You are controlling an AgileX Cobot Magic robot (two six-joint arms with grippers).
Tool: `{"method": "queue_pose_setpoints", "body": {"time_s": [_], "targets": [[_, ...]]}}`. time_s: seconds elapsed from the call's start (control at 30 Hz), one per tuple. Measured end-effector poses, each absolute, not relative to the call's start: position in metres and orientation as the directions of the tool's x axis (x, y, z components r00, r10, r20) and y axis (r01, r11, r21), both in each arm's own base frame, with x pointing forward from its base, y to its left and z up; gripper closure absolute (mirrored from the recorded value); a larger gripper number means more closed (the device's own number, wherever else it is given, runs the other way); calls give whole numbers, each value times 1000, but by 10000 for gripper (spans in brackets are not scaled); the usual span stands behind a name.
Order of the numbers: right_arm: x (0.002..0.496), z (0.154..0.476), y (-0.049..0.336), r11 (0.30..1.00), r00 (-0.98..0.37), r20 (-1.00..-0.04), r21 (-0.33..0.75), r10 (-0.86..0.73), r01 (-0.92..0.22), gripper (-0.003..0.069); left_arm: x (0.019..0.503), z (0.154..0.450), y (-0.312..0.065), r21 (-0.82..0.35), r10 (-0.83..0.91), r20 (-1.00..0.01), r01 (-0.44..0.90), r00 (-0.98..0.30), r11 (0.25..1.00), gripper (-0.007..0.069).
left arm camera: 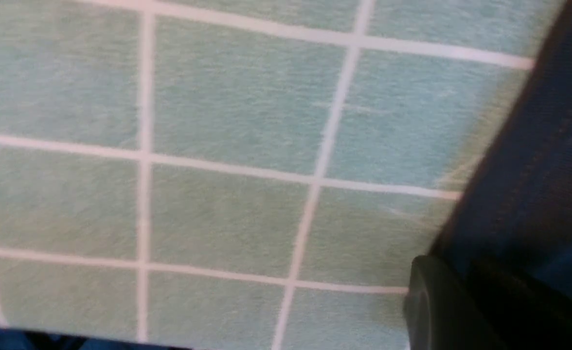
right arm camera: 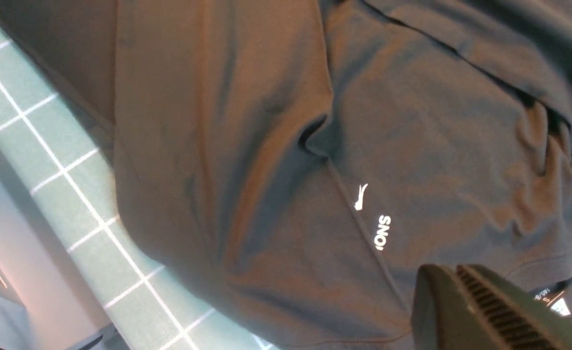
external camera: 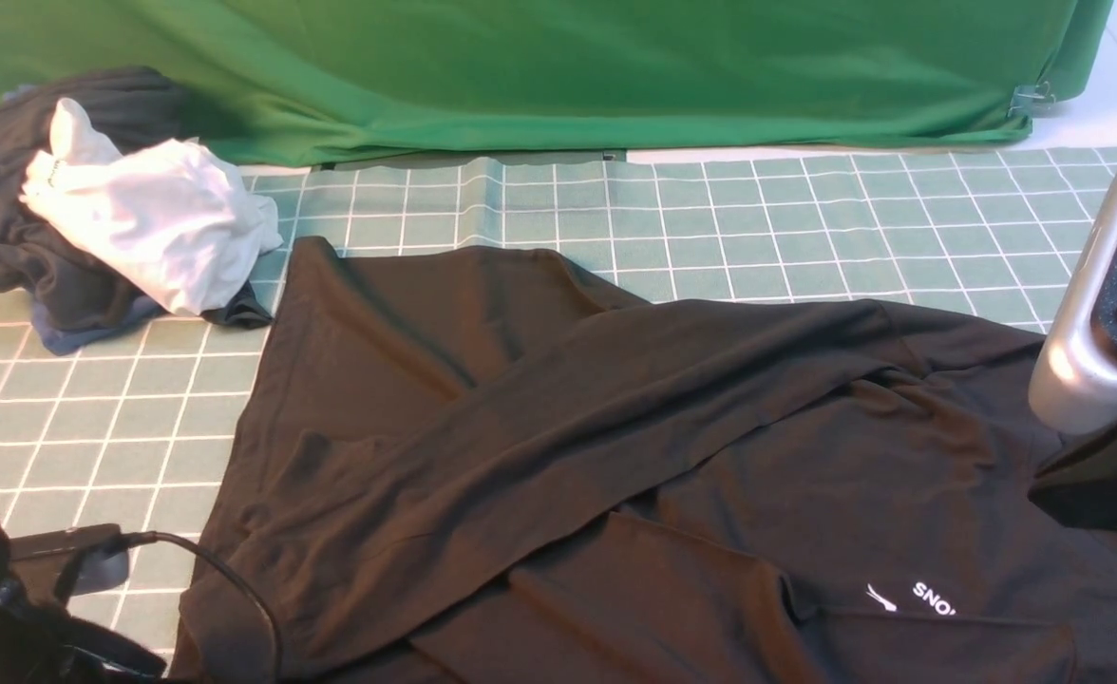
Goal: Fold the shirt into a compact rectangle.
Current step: 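Grasp the near edge of the shirt at its hem and shoulder corners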
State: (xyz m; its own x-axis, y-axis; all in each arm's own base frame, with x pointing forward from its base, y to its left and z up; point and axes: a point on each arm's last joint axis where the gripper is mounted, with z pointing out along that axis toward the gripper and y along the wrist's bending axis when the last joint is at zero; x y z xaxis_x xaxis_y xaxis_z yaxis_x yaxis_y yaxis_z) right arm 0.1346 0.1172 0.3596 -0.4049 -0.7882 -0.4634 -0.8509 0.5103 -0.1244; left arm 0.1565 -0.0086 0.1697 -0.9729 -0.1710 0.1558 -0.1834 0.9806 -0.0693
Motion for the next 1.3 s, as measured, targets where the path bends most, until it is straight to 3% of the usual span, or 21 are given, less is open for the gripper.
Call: {"method": "queue_pose_setpoints", "body": {"time_s": [0.1,0.3,0.47,0.7,0.93,1.13,1.23,1.3], "targets": [[135,360,117,511,-404,-467,-125,-787,-850,624,157,170,-10,-92,-142,148,-157,-979,983,446],[136,360,118,513,-399,-479,-130,-782,-849,624,157,169,-7,-66,-92,139,-102,-986,993,168],[137,362,119,516,-392,-498,-136,-774,-846,624,157,170,-9,-90,-43,135,-55,-990,994,91],[137,362,120,517,-390,-503,-137,-771,-845,624,155,167,-23,-56,41,154,32,-987,998,110],[137,362,120,517,-390,-503,-137,-771,-845,621,158,147,-25,-16,42,279,40,-959,999,116],[137,362,120,517,-390,-503,-137,-771,-845,620,160,143,-26,-23,50,313,45,-949,999,144],[137,362,120,517,-390,-503,-137,-771,-845,620,160,143,-27,-35,42,317,33,-947,999,270],[138,362,120,517,-389,-506,-138,-770,-845,620,159,143,-28,-47,65,320,53,-945,998,400]]}}
